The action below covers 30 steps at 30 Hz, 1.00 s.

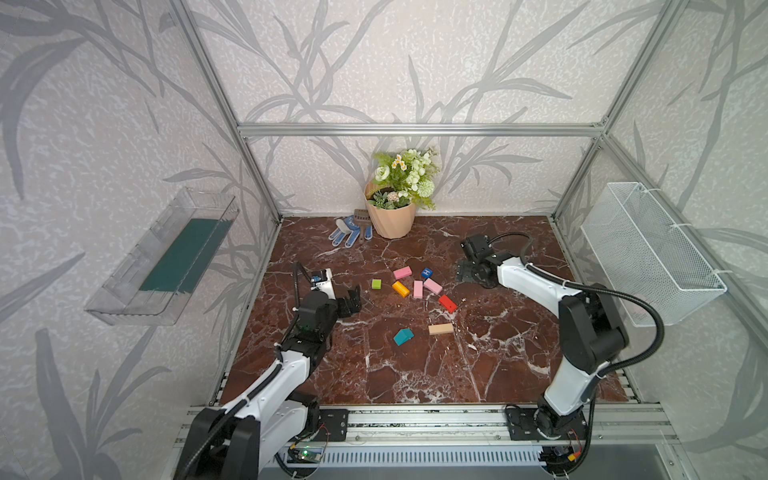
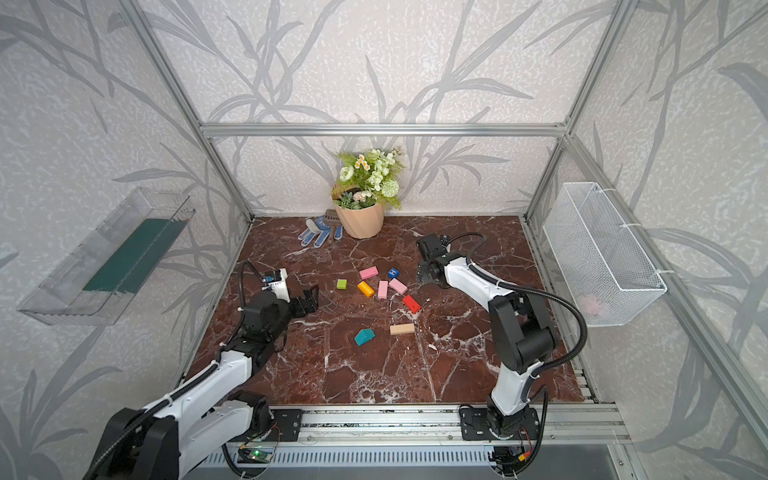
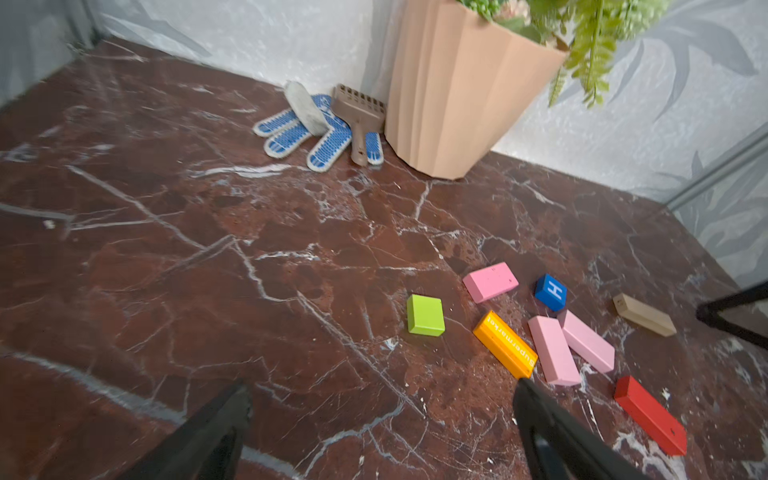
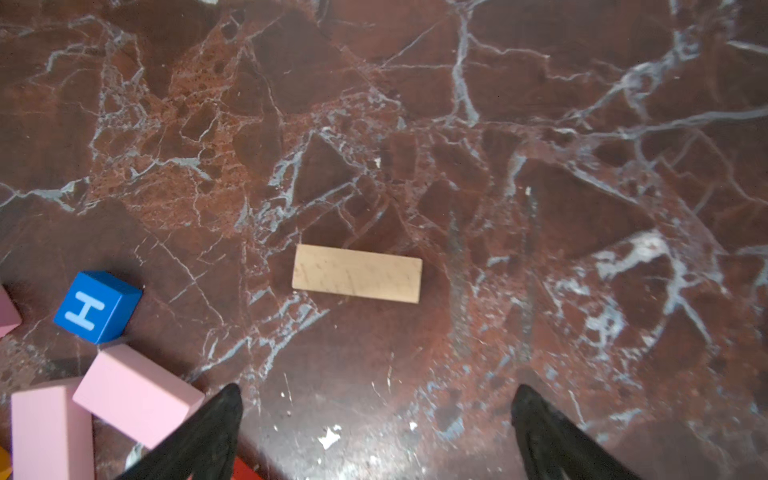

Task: Build the wood block tower
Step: 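Move the right gripper to the other beige bar while the left arm advances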

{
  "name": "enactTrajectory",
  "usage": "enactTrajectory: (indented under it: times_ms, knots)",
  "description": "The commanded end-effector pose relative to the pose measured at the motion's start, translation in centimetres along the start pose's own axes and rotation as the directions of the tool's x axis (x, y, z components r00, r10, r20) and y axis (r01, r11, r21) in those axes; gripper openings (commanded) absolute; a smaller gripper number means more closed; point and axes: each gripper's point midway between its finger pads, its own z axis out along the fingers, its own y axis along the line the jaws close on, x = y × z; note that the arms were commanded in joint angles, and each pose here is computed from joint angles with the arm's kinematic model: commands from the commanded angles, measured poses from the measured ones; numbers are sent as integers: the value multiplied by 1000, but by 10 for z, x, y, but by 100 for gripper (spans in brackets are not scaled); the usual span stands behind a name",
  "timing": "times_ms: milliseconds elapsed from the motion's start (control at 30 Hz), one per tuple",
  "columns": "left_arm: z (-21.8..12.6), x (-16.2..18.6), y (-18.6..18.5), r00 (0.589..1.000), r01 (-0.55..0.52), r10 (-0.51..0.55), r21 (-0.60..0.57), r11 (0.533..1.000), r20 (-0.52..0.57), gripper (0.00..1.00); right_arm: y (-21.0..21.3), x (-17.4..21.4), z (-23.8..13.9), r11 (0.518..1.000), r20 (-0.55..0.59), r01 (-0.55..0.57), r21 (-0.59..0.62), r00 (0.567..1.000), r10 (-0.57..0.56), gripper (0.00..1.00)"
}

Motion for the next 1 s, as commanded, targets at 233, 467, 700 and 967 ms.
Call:
enactTrajectory:
  times_ms: [233,467,700,967]
  knots:
    - [34,4,-34,986,-45,68,150,988,-152,99,-1,15,38,999,-141,31,28,990,-27,100]
    - [31,12,-11,944,-85,81,1,996,-319,99,-7,12,44,999,-151,34,42,988,-27,98]
    - [-12,3,-35,981,-135,156,170,976,-113,99,-11,3,50,999,-127,36,29,991,-32,98]
    - [-15,5,-38,962,-213,242,205,955,-127,99,-7,-3,58,999,-110,38,-31,993,-42,97]
